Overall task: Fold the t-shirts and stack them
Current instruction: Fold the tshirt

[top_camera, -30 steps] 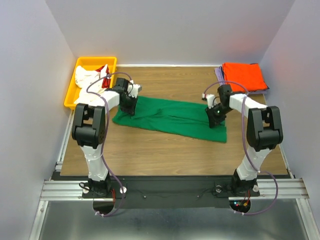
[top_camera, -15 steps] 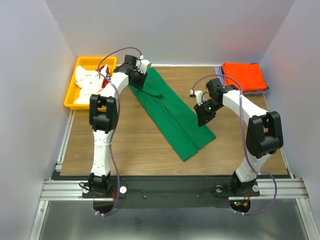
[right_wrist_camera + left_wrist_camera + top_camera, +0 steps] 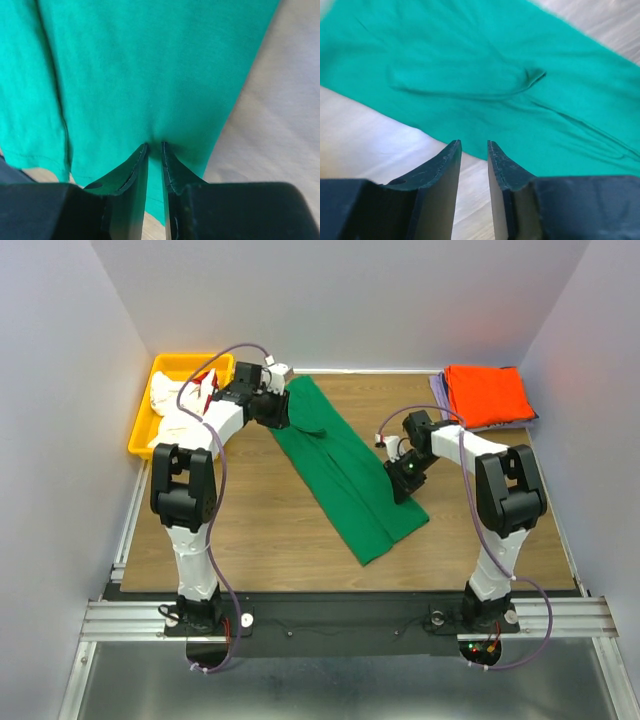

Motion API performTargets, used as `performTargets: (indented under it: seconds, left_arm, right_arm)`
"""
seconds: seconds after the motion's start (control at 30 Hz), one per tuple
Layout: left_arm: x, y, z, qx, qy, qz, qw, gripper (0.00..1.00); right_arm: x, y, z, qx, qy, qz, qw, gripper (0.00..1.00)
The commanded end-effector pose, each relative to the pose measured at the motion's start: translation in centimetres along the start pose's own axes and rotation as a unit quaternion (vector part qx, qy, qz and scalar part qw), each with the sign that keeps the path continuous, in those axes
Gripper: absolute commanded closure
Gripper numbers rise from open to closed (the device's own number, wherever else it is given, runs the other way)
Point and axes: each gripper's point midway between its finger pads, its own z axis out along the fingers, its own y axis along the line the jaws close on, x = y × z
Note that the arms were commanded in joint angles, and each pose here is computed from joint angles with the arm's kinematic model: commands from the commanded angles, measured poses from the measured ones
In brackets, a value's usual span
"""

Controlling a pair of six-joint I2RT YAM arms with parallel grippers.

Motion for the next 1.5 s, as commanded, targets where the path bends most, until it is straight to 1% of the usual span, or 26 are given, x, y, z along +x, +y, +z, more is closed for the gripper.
performTargets:
  seconds: [0.0, 0.07, 0.17, 0.23, 0.3, 0.43, 0.47, 0.57, 0.63, 0.67, 0.7, 0.8, 0.87, 0.9, 0.93, 1.0, 1.1, 1.13, 1.2, 1.23, 1.27, 1.33, 1.37, 1.4, 1.43, 1.47]
  left_arm:
    - [1.3, -0.8, 1.2, 0.024, 0.011, -0.043, 0.999, 0.62]
    - [1.6, -0.8, 1.8, 0.021, 0.016, -0.045, 0.999, 0.63]
    - [2.4, -0.8, 3.3, 0.013, 0.032, -0.043, 0.998, 0.63]
    - [3.3, -0.6, 4.7, 0.010, 0.048, -0.047, 0.998, 0.64]
    - [3.9, -0.4, 5.7, 0.008, 0.057, -0.051, 0.997, 0.64]
    - [4.9, -0.3, 8.1, 0.020, 0.073, -0.068, 0.995, 0.64]
    - [4.9, -0.3, 8.4, 0.022, 0.074, -0.071, 0.994, 0.65]
    - [4.7, 0.4, 9.5, 0.012, 0.070, -0.076, 0.995, 0.67]
    - [4.2, 1.0, 10.1, 0.003, 0.065, -0.079, 0.995, 0.67]
    - [3.4, 1.6, 10.7, -0.002, 0.055, -0.078, 0.995, 0.68]
    - [2.9, 1.9, 11.0, -0.005, 0.051, -0.081, 0.995, 0.68]
    - [0.7, 3.0, 12.3, -0.007, 0.027, -0.084, 0.996, 0.68]
    - [-1.0, 3.7, 13.1, -0.013, 0.009, -0.078, 0.997, 0.68]
    - [-1.5, 3.8, 13.3, -0.013, 0.003, -0.090, 0.996, 0.68]
    - [-2.5, 4.0, 13.6, -0.015, -0.012, -0.086, 0.996, 0.68]
    - [-3.2, 4.0, 13.7, -0.013, -0.023, -0.084, 0.996, 0.67]
    - [-5.1, 3.4, 12.8, -0.001, -0.046, -0.071, 0.996, 0.61]
    - [-6.3, 3.0, 11.8, 0.005, -0.059, -0.063, 0.996, 0.57]
    - [-7.7, 1.8, 10.2, 0.030, -0.072, -0.051, 0.996, 0.54]
    - [-10.2, 0.7, 7.6, 0.038, -0.098, -0.040, 0.994, 0.53]
    - [-9.9, 0.0, 6.7, 0.053, -0.095, -0.019, 0.994, 0.51]
    - [-10.9, -1.1, 3.7, 0.059, -0.109, 0.010, 0.992, 0.49]
    - [-11.2, -2.2, 0.5, 0.064, -0.120, 0.043, 0.990, 0.48]
    - [-11.1, -2.7, -1.2, 0.066, -0.126, 0.066, 0.988, 0.46]
    - [-10.0, -4.0, -4.4, 0.073, -0.135, 0.116, 0.981, 0.45]
    - [-9.1, -4.5, -5.9, 0.074, -0.136, 0.146, 0.977, 0.45]
  right_arm:
    - [3.2, 3.9, 2.1, -0.049, 0.043, -0.003, 0.998, 0.78]
    - [4.4, 6.2, 2.6, -0.071, 0.063, -0.015, 0.995, 0.78]
    - [5.9, 12.0, 3.8, -0.136, 0.090, -0.044, 0.986, 0.78]
    - [6.1, 13.7, 4.1, -0.162, 0.096, -0.040, 0.981, 0.78]
    - [5.6, 14.8, 4.2, -0.184, 0.094, -0.035, 0.978, 0.77]
    - [3.5, 14.4, 4.0, -0.166, 0.076, -0.039, 0.982, 0.74]
    - [2.4, 14.4, 3.5, -0.162, 0.062, -0.043, 0.984, 0.73]
    - [0.9, 13.8, 2.6, -0.148, 0.040, -0.047, 0.987, 0.71]
    - [0.1, 12.1, 2.3, -0.123, 0.029, -0.044, 0.991, 0.70]
    - [-0.6, 10.9, 2.0, -0.114, 0.019, -0.038, 0.993, 0.69]
    - [-1.0, 10.6, 2.1, -0.108, 0.017, -0.041, 0.993, 0.69]
    - [-3.2, 6.2, 1.0, -0.077, -0.015, -0.008, 0.997, 0.69]
    - [-4.3, 4.3, 0.4, -0.057, -0.028, -0.003, 0.998, 0.69]
    - [-4.7, 2.9, 0.1, -0.037, -0.032, 0.001, 0.999, 0.69]
    - [-5.8, 2.0, -0.3, -0.025, -0.043, -0.001, 0.999, 0.69]
    - [-6.7, 0.7, -0.9, -0.009, -0.054, 0.002, 0.999, 0.69]
    - [-8.1, -0.3, -1.9, 0.013, -0.069, -0.002, 0.998, 0.69]
    - [-8.8, -0.3, -2.6, 0.021, -0.079, -0.007, 0.997, 0.69]
    - [-9.3, -0.3, -3.2, 0.027, -0.088, -0.008, 0.996, 0.69]
    - [-9.5, -0.3, -3.7, 0.029, -0.093, -0.008, 0.995, 0.69]
    - [-9.8, 0.1, -4.3, 0.030, -0.102, -0.008, 0.994, 0.69]
    - [-9.8, 1.0, -5.1, 0.021, -0.110, -0.010, 0.994, 0.69]
    - [-9.7, 1.5, -5.6, 0.016, -0.115, -0.017, 0.993, 0.69]
    - [-9.4, 2.6, -6.6, 0.009, -0.125, -0.027, 0.992, 0.69]
    - [-9.1, 3.2, -7.0, 0.006, -0.127, -0.039, 0.991, 0.68]
    - [-8.2, 4.7, -7.7, 0.001, -0.131, -0.053, 0.990, 0.68]
